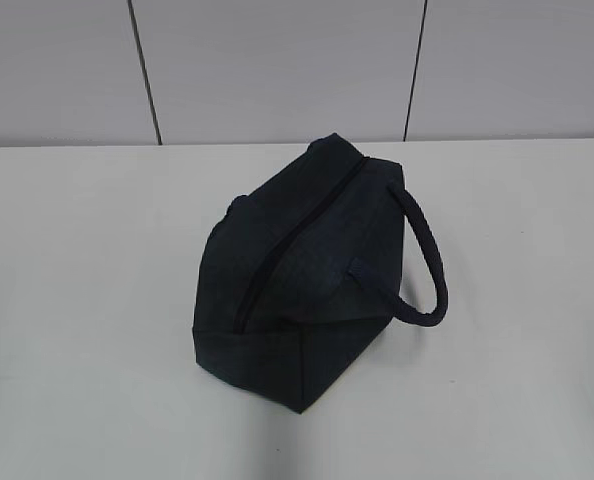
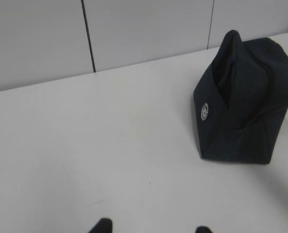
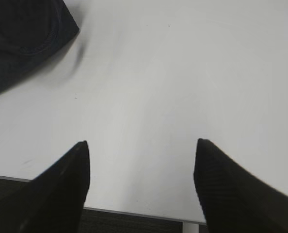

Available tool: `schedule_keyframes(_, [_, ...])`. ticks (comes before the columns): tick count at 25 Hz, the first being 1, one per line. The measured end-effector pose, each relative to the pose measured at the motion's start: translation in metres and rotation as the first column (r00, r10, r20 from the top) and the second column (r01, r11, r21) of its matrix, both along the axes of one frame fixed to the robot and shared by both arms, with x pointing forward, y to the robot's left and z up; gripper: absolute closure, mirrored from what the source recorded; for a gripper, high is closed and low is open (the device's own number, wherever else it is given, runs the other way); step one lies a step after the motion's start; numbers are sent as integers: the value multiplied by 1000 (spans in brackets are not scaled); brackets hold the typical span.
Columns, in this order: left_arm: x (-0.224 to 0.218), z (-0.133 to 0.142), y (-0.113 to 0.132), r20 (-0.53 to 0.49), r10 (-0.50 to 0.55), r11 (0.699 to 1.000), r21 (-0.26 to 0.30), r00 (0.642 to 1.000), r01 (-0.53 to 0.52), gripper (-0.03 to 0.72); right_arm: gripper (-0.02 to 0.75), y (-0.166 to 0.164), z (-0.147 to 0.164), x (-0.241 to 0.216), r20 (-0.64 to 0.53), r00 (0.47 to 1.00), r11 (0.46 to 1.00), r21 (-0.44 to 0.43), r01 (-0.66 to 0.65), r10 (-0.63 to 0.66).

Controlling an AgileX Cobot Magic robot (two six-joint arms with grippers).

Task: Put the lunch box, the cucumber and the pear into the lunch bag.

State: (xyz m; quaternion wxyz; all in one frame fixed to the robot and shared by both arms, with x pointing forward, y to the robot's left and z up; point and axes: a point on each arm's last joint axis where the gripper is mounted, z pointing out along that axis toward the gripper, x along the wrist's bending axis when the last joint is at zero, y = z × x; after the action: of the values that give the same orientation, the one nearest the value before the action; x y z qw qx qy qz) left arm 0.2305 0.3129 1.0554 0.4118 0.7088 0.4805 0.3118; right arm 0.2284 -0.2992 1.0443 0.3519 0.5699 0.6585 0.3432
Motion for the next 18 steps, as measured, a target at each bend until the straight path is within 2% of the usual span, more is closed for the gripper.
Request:
schedule_keyframes(3, [0,0,0,0,33,999,0,999,-33,385,221,0,0,0,0,1000,1000,0,0,0])
schedule_keyframes(5, [-2,0,-1,0,127,992,-1,992,-127,394,221,0,0,0,0,1000,1000,0,0,0])
schedule_keyframes(9, [-4,0,-3,1,287,958,-2,958,-287,412,220,0,0,0,0,1000,1000,0,0,0])
schedule_keyframes(18, [-4,0,-3,1,299,954,-2,954,-299,419,221,0,0,0,0,1000,1000,0,0,0])
